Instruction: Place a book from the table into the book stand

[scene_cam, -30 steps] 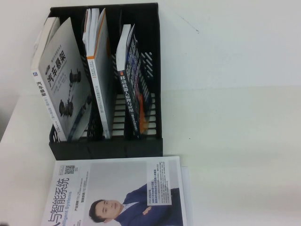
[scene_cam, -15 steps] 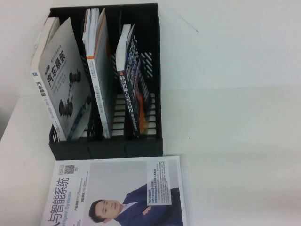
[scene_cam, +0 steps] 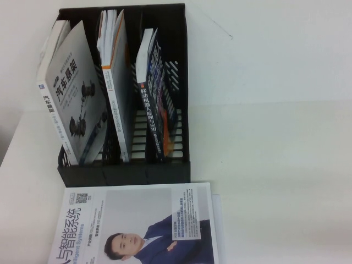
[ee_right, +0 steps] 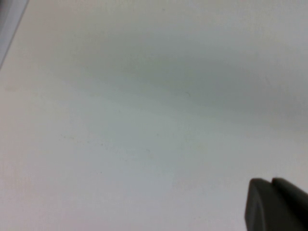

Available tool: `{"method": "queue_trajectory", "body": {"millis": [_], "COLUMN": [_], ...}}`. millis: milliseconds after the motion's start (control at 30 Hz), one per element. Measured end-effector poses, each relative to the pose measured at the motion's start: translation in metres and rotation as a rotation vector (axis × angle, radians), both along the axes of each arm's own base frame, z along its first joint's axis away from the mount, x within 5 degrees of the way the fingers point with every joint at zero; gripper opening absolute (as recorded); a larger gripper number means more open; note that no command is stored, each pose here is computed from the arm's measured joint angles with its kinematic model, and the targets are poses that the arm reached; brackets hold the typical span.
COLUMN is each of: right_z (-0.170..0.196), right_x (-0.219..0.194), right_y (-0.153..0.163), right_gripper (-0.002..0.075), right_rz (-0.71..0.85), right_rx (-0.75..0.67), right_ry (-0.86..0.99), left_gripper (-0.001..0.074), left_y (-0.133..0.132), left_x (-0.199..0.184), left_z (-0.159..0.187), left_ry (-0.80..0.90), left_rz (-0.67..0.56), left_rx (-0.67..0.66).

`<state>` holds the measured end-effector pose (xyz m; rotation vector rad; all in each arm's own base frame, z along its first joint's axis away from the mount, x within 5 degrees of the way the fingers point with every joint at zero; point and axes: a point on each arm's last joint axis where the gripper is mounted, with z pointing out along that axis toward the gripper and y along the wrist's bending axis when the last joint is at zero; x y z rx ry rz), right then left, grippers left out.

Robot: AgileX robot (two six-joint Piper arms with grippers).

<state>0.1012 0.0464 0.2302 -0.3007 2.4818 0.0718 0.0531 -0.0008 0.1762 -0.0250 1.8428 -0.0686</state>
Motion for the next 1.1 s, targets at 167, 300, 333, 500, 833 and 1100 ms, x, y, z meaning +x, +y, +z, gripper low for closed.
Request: {"method": "queue_trajectory", "body": {"millis": [167, 300, 333, 500, 833, 1100], "right_z": [0.0000, 0.0000, 0.0000, 0.0000, 0.0000, 0.0000], "right_x": [0.0000, 0.0000, 0.0000, 0.0000, 0.0000, 0.0000], "right_y": [0.0000, 0.0000, 0.0000, 0.0000, 0.0000, 0.0000], "right_gripper": [-0.0002, -0.0002, -0.0002, -0.0002, -0.0002, -0.0002], "right_rz": [0.000, 0.000, 0.000, 0.000, 0.000, 0.000], "right_rx": [0.000, 0.000, 0.000, 0.000, 0.000, 0.000], "right_ry": [0.000, 0.000, 0.000, 0.000, 0.000, 0.000], "left_gripper": [-0.0002, -0.0002, -0.0002, -0.0002, -0.0002, -0.0002], "left_y": [-0.0001, -0.0005, -0.0007, -0.0008, -0.0008, -0.0009], "left_x": [0.0000, -0.0001, -0.0001, -0.0001, -0.0002, -0.0003], "left_z": [-0.0002, -0.0002, -0.0004, -0.0004, -0.0007, -0.0003], "left_ry": [0.001, 0.002, 0.004, 0.005, 0.009, 0.007], "left_rz": [-0.006, -0.007, -0.007, -0.008, -0.007, -0.007], "left_rx": [0.019, 0.003, -0.001, -0.005, -0.008, -0.010]}}
